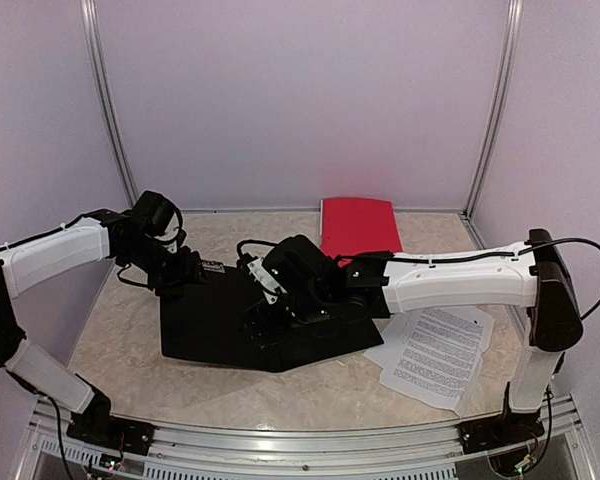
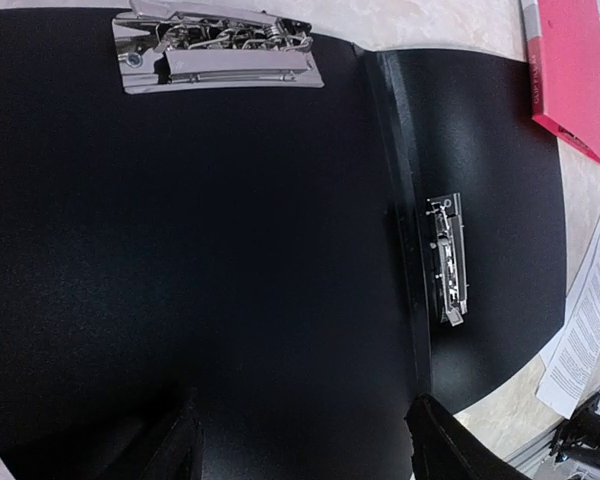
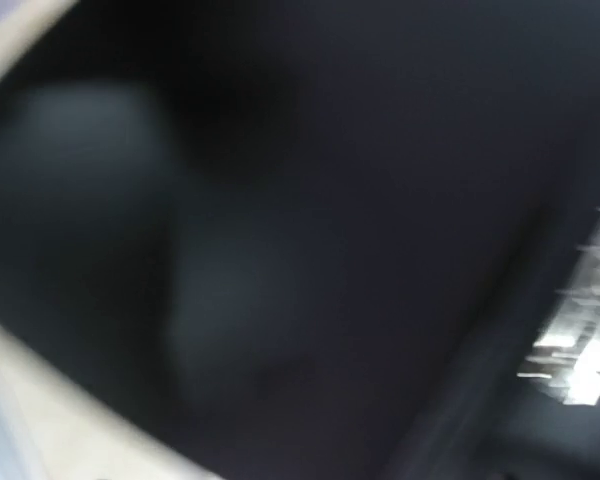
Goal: Put the files into the folder
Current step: Open the folder at the center of the board, then open the spring clip on the folder at the center of the board.
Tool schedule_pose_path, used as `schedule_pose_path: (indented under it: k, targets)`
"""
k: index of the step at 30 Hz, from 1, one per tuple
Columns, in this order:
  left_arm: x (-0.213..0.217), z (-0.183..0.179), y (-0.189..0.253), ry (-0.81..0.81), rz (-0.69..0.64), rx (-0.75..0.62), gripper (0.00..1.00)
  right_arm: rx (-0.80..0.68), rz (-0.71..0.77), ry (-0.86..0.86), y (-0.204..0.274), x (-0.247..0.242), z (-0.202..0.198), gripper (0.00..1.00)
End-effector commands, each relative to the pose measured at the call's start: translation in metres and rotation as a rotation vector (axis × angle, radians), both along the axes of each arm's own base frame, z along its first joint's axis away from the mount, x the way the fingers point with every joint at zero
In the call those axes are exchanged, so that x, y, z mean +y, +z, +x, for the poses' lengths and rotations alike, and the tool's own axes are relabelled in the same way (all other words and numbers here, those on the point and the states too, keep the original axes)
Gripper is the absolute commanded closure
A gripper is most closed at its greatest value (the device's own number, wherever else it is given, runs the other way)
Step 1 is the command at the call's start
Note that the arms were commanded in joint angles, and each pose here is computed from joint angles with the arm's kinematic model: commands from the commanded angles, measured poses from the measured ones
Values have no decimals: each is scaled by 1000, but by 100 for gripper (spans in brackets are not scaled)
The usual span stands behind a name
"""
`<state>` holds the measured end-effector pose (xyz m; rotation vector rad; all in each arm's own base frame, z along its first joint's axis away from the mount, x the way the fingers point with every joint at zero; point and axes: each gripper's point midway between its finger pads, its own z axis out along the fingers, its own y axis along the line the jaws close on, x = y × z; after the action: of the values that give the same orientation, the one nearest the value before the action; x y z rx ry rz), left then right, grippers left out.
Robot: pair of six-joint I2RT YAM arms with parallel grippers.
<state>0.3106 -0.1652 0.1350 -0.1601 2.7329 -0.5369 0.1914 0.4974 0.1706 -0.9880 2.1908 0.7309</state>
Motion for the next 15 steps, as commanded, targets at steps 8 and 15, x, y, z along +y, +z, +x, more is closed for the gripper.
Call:
schedule_pose_path:
  k: [8, 15]
  targets:
    - [-32, 11, -59, -34, -97, 119, 38, 14, -54, -155, -55, -34, 87, 38]
    - [-70, 24, -58, -95, -125, 78, 36, 108, -10, -147, -84, -29, 104, 50]
